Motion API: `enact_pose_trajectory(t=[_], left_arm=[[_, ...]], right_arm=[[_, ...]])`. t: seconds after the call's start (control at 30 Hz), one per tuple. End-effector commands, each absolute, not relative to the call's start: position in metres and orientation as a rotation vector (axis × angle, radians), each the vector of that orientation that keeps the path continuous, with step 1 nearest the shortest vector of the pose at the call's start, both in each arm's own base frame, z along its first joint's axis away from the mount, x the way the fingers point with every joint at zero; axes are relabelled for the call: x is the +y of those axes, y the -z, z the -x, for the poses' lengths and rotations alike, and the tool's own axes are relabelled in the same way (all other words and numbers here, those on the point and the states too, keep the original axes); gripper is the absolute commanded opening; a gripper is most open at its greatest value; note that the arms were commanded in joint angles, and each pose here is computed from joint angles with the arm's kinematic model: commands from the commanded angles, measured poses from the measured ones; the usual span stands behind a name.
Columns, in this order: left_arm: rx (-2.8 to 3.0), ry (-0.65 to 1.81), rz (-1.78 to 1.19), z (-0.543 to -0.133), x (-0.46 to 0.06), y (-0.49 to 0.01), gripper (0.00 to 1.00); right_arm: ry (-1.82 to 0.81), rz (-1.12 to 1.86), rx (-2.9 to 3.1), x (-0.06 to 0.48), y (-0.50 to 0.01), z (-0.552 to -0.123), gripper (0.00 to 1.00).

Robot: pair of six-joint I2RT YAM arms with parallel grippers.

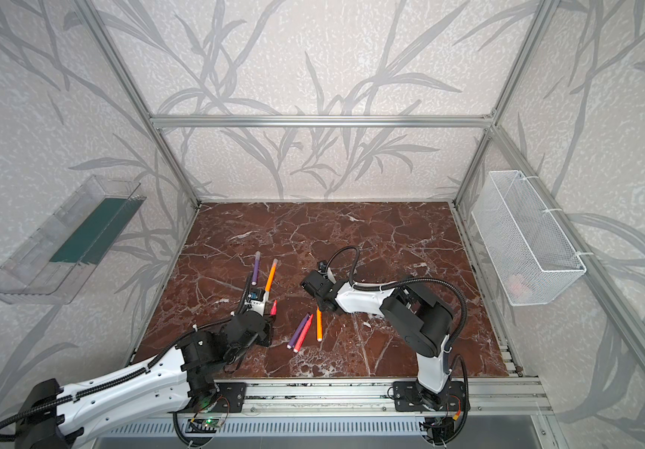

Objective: Insert pens into pen caps
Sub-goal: Pick up the pen cap from the center of the table.

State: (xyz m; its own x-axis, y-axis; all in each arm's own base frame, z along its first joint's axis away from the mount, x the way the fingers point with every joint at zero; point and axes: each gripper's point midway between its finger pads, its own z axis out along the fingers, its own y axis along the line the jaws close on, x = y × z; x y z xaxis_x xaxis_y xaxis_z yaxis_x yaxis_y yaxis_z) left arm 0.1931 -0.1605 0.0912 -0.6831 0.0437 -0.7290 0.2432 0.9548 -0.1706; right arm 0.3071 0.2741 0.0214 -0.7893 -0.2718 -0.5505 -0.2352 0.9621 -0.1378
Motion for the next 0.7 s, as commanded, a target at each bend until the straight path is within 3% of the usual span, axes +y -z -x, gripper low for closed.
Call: enact_pose_trajectory(t=[0.0, 0.67], left_arm=[[2.310, 0.276, -0.161, -0.197, -0.153, -0.090, 0.00], [2.311, 0.290, -0.177, -0.196, -0.156, -0.090, 0.00]], right_arm=[[0.105, 0.348, 2.546, 0.270, -0.019, -0.306, 0.37], [-0.039, 0.234, 2.608, 0.263, -0.009, -0.305, 0.16]])
